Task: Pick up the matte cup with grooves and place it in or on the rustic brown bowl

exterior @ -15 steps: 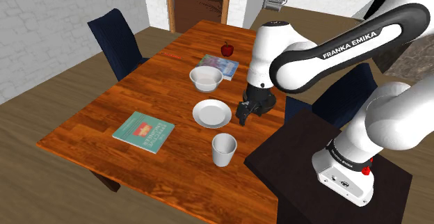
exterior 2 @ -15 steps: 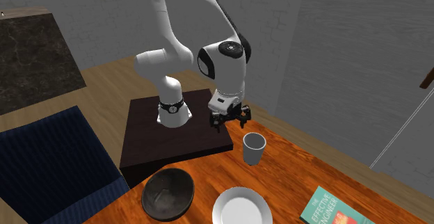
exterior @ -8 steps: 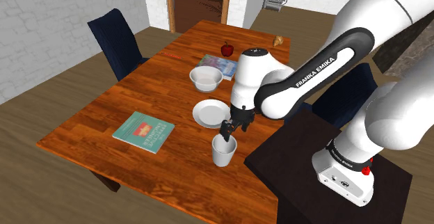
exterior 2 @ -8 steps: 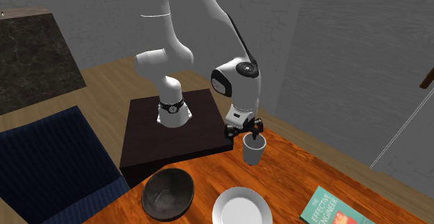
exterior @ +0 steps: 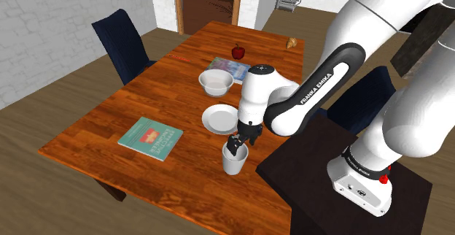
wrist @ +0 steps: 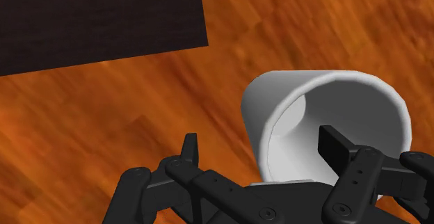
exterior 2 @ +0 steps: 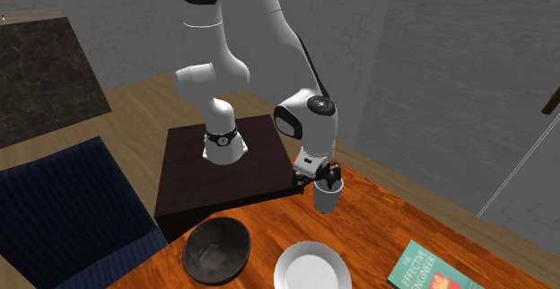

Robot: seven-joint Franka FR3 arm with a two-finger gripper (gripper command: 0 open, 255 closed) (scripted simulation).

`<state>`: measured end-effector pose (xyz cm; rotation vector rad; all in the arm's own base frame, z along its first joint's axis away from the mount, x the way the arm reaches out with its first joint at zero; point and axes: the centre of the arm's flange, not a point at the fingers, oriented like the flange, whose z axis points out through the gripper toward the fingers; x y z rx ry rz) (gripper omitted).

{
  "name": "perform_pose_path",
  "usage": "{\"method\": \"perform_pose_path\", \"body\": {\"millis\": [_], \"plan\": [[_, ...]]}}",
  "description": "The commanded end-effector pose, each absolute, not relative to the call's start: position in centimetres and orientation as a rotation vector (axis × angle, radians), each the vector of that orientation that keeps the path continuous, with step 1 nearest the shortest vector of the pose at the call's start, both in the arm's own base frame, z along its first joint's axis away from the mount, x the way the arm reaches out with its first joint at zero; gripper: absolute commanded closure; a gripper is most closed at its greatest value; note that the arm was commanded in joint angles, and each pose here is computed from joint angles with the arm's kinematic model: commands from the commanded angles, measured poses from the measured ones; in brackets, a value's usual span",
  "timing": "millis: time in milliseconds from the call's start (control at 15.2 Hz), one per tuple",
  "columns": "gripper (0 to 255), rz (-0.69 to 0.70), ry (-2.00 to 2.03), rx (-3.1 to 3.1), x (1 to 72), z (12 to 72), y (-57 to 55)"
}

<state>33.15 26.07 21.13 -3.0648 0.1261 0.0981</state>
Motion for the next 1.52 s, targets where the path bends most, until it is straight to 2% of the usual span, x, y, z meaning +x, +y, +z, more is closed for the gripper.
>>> {"method": "perform_pose_path", "body": {"millis": [0,396,462,1056,1452], "plan": [[0,0.097,0.126,-3.064,33.1,20.7,26.1],[0,0.097,0.126,-3.064,33.1,20.7,26.1],[255,0.097,0.126,-3.064,33.1,20.7,26.1],[255,0.097,0.126,-3.064,33.1,20.7,26.1],[255,0.097,0.126,-3.064,33.1,23.9,26.1]]}}
